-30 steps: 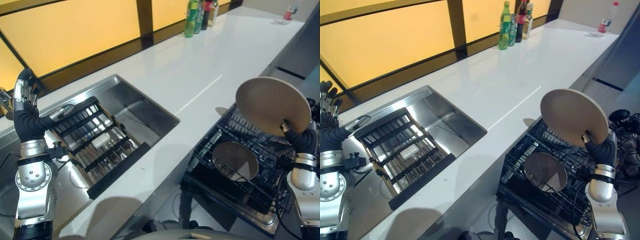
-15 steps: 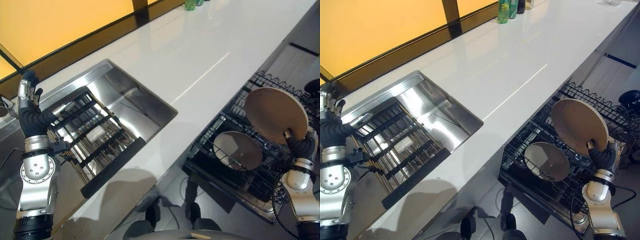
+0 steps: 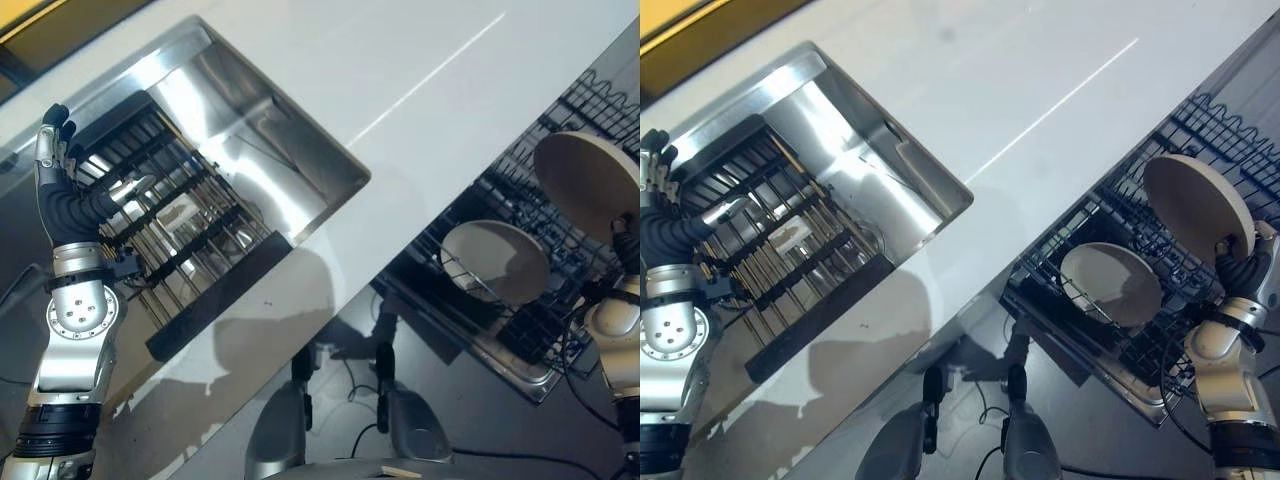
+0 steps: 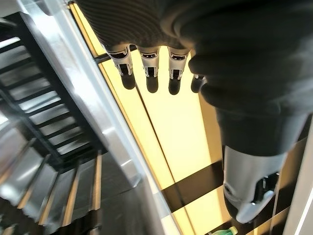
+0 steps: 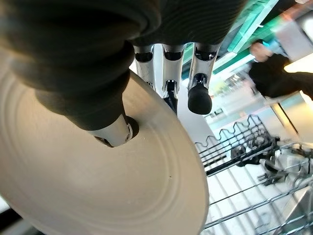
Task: Pick up plates and place into dishwasher.
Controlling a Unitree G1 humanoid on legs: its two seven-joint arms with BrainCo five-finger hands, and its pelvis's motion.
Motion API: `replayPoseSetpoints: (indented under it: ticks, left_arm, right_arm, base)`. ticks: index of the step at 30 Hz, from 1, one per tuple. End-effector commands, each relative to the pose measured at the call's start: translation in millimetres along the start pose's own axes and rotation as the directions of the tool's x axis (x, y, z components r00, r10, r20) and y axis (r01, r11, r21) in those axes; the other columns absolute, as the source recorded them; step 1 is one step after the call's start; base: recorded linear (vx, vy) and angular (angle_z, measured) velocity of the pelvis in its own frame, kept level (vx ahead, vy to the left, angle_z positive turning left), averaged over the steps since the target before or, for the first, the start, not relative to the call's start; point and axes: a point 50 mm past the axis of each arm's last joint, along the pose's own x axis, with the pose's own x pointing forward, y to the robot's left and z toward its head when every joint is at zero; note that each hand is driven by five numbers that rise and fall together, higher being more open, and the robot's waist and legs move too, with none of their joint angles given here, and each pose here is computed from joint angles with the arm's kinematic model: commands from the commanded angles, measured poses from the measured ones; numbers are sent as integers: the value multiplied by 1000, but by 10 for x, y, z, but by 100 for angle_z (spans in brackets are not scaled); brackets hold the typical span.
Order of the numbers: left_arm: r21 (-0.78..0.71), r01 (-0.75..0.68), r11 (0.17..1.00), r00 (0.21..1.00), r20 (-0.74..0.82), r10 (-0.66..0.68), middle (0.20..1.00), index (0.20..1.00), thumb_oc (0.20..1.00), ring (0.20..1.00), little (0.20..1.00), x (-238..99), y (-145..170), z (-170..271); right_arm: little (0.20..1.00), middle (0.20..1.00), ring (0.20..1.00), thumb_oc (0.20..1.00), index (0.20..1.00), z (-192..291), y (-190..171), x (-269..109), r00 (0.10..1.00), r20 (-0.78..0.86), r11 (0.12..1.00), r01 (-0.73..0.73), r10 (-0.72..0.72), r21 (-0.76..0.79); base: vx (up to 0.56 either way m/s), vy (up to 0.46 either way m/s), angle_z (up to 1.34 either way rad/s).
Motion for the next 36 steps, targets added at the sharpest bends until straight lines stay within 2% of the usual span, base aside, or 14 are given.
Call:
replayPoseSetpoints:
  ticks: [1,9,18,23,27,32,36]
  left_arm:
    - [-44,-54,998,990,126,59,1000,1000,1000,1000,1000,98,6,201]
    - [-31,-62,998,983,169,66,1000,1000,1000,1000,1000,173,-37,293]
    - [-24,-72,997,978,194,75,1000,1000,1000,1000,1000,241,-91,336]
    - [-25,-56,998,979,197,59,1000,1000,1000,1000,1000,254,-123,342]
    - [-19,-31,999,978,205,34,1000,1000,1000,1000,1000,316,-171,386]
    - [-16,-14,1000,976,217,18,1000,1000,1000,1000,1000,380,-210,426]
    - [-17,-4,1000,974,225,7,1000,1000,1000,1000,1000,409,-201,450]
  right_arm:
    - [200,200,200,200,200,207,-155,268,987,160,991,54,-33,-124]
    - [200,200,200,200,200,244,-12,333,979,192,971,-25,72,-239]
    - [200,200,200,200,200,496,7,510,963,258,973,-15,76,-230]
    - [200,200,200,200,200,334,175,523,962,112,931,-205,249,-303]
    - [200,200,200,200,200,153,322,528,949,-20,879,-299,314,-373]
    - [200,200,200,200,200,-53,418,537,927,-201,873,-367,316,-321]
    - [200,200,200,200,200,-106,440,524,921,-249,886,-365,299,-285]
  base:
    - [0,0,0]
    - [-19,-50,-1]
    - [-9,-41,-2]
    - [13,-52,-3]
    - [-1,-101,3]
    - [-22,-72,5]
    - [-19,-50,9]
